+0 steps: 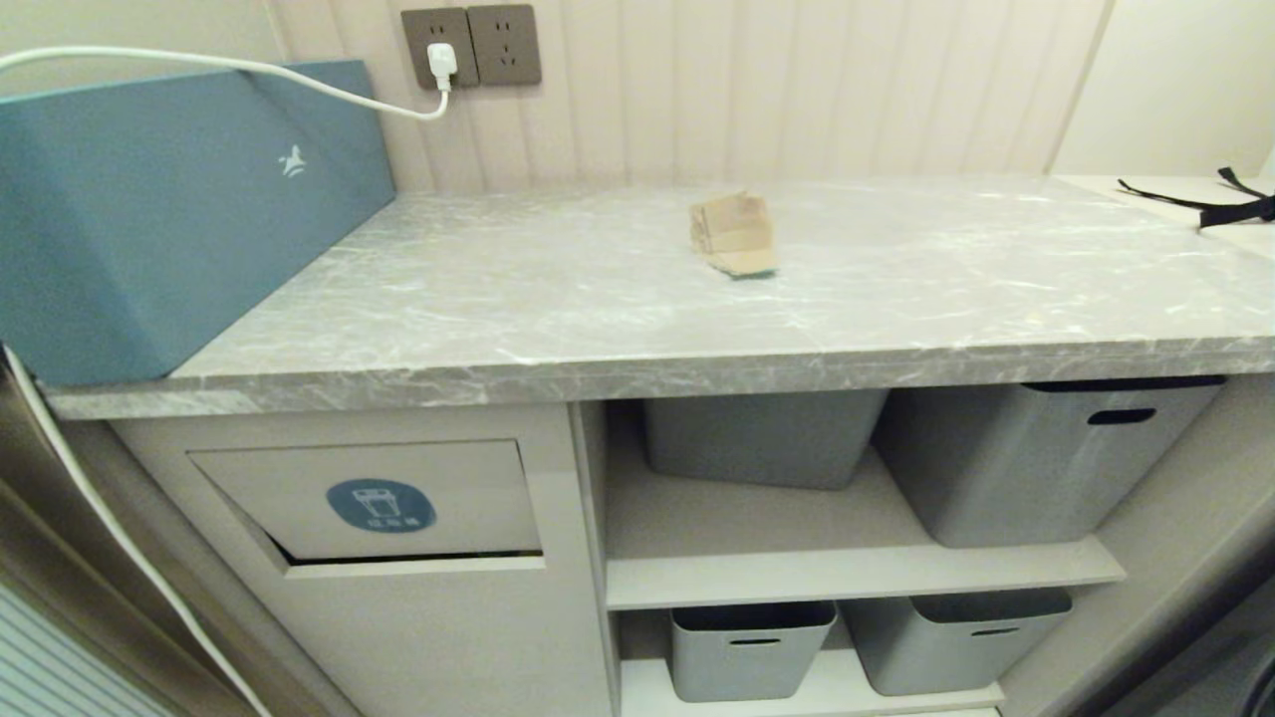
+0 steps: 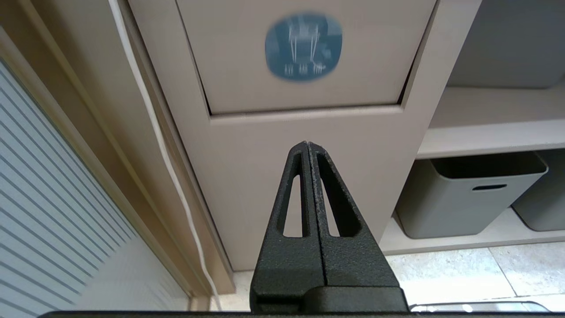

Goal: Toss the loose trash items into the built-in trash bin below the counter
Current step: Pick up the garbage

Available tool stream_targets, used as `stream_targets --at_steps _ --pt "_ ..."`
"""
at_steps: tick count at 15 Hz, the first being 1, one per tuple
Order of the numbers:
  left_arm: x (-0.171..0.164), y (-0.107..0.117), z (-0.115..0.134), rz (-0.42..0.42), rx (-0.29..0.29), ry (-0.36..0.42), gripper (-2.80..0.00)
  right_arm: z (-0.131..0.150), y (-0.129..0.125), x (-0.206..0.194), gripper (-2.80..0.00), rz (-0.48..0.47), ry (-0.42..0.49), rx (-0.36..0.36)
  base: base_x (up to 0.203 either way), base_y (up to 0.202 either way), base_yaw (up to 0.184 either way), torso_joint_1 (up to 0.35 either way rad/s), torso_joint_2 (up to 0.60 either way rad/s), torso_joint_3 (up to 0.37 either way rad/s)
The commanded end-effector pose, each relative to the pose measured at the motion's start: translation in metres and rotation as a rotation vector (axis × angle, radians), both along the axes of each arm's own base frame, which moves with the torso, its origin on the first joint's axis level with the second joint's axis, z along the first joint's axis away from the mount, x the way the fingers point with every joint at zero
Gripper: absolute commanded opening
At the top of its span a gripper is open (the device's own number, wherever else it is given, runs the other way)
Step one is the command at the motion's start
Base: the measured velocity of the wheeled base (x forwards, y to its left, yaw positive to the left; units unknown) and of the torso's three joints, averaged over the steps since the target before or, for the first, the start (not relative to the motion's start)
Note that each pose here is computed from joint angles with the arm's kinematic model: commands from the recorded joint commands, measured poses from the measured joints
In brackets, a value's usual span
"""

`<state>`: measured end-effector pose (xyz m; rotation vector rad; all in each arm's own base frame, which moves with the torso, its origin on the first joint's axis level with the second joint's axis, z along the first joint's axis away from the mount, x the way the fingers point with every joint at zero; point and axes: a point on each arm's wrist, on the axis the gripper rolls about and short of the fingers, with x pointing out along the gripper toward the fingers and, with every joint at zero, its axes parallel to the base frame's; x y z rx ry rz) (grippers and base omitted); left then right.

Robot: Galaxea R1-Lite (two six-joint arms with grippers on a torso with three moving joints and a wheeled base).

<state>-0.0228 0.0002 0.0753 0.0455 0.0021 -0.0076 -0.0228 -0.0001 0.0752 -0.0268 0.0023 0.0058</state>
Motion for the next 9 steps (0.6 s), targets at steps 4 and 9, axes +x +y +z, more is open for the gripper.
stream_targets --at_steps 4,9 --pt "-0.0001 0.0 0.0 0.001 -0.001 -0.002 -2.8 -0.0001 0.0 -0.0001 -2.8 0.0 -0.001 0.0 0.0 0.0 0.0 0.189 -0.47 -0.287" --pt "-0.0001 0.0 -0.0002 0.001 -0.004 -0.001 -2.8 -0.0001 0.0 -0.0001 -2.8 0.002 -0.001 -0.005 0.0 0.0 0.0 0.209 -0.49 -0.281"
